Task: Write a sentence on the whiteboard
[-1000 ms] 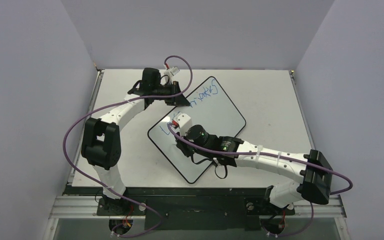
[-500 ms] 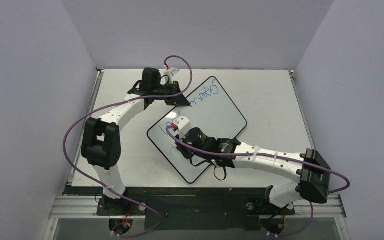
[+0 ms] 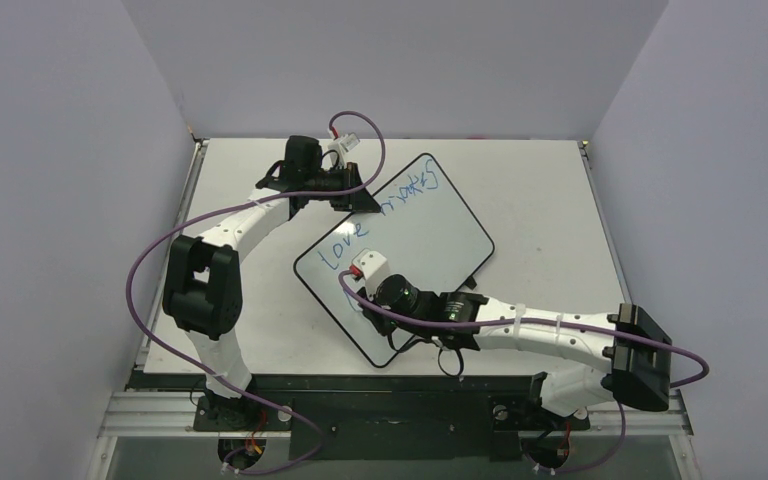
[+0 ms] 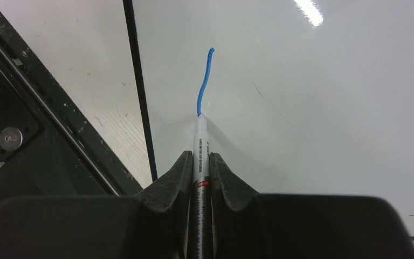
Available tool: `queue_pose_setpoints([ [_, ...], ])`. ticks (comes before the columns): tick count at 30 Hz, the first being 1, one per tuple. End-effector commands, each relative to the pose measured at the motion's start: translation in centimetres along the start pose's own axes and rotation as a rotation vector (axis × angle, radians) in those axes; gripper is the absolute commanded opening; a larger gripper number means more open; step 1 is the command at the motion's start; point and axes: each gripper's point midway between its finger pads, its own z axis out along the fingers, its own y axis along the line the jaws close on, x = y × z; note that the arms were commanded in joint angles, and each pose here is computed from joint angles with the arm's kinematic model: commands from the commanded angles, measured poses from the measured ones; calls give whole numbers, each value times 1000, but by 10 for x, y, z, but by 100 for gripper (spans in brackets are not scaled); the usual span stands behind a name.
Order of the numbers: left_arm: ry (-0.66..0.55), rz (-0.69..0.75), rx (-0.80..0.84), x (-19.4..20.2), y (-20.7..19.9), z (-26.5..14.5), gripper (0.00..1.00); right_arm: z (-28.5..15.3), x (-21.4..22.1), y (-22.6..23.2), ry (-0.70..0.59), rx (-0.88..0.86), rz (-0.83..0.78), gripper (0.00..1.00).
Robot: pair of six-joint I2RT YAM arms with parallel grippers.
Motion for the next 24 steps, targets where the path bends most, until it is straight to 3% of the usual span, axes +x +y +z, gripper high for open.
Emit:
queue_pose_setpoints([
  [1, -13, 109, 37, -5, -19, 2, 0, -8, -7, -10, -32, 56, 12, 0],
  [12, -10, 95, -10, -4, -11, 2, 0, -12, -30, -24, -74, 151, 0, 0],
  [24, -3, 81, -60, 0, 0, 3, 0, -37, -72, -6, -214, 31, 46, 0],
])
